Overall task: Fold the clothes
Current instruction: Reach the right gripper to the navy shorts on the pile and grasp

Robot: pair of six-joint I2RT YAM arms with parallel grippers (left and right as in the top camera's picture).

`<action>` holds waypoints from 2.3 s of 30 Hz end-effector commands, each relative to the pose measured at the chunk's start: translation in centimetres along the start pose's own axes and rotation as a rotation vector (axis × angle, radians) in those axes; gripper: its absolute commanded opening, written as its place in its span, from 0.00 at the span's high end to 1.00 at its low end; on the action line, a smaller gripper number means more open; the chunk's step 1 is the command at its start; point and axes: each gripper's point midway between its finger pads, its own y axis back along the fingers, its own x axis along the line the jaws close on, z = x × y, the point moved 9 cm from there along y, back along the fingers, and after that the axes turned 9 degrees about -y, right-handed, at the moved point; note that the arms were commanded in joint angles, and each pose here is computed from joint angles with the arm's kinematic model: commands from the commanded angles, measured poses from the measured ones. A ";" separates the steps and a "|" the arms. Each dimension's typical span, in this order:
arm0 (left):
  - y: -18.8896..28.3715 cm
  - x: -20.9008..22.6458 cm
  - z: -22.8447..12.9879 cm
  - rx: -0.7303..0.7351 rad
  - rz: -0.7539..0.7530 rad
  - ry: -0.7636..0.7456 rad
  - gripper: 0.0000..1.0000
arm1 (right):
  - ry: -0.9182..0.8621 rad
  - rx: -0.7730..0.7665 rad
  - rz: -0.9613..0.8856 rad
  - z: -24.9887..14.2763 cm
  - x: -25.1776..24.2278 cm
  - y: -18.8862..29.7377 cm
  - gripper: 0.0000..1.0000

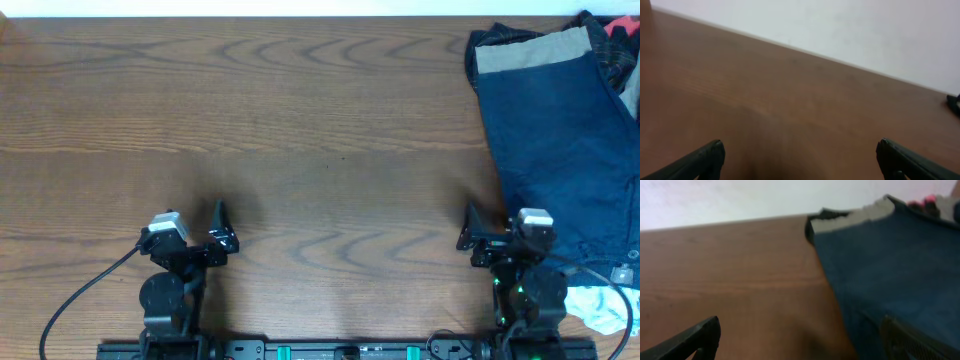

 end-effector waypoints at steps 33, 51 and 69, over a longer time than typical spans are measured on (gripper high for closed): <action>-3.0 -2.3 1.4 0.919 -0.087 0.135 0.02 | 0.170 0.931 -0.765 -0.4 -3.5 -9.5 0.62; -3.0 -2.3 1.4 0.919 -0.087 0.135 0.02 | 0.005 0.886 -0.534 6.7 -1.5 -10.2 0.99; -3.0 -2.3 1.4 0.918 -0.087 0.135 0.02 | 0.003 1.062 0.371 9.4 11.5 -7.2 0.99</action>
